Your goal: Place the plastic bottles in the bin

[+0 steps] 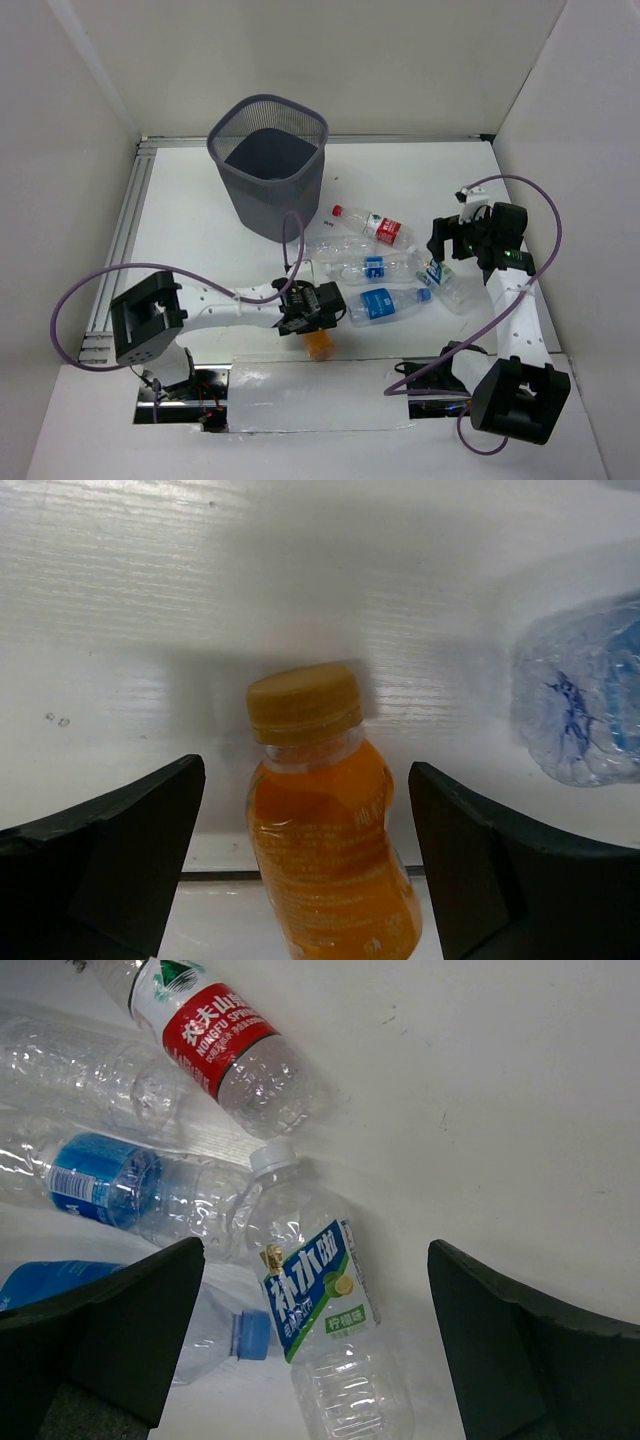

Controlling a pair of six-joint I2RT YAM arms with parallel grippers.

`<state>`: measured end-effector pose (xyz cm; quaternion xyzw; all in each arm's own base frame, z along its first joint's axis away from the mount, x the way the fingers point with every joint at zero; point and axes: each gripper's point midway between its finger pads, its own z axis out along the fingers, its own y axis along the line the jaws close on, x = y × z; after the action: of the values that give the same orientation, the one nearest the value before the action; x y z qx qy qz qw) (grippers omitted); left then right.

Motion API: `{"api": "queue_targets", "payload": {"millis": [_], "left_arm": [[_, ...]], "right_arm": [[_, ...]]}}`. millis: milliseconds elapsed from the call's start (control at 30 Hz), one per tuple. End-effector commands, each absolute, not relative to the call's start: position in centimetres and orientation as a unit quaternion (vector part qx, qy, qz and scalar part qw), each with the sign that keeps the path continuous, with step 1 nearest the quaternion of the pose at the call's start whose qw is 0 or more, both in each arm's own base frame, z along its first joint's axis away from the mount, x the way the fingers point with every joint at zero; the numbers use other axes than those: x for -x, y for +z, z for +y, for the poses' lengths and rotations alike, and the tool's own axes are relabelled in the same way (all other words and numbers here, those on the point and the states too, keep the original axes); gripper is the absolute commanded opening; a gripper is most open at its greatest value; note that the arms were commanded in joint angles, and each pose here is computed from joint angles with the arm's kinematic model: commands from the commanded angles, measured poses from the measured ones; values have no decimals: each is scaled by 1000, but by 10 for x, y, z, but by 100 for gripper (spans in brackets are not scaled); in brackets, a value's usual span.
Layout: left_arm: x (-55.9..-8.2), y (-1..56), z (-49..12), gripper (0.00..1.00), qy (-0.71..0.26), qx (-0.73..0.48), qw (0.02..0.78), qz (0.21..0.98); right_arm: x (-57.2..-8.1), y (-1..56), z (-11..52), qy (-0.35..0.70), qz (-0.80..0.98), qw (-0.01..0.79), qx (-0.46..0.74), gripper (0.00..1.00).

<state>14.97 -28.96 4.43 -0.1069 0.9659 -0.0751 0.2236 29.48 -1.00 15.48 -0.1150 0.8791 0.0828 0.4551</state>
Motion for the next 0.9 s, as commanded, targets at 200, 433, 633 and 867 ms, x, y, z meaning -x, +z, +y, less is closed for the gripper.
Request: {"api": "queue_targets", "payload": {"millis": [200,433,633,867], "left_arm": [[-152,63,-322,47,-114,46,231,965],[-177,202,-367,10,-212,-62,337,915],[-248,348,-359,2,-250,-79,501,825],[-372,493,-257,3,-224,66,684,691]], "right_arm": [[-297,175,14,132,845,475,205,97],[-272,182,55,208,769,489,354,22],[-266,187,66,221,727,506,408,13],[-264,189,70,233,715,503,425,36]]}}
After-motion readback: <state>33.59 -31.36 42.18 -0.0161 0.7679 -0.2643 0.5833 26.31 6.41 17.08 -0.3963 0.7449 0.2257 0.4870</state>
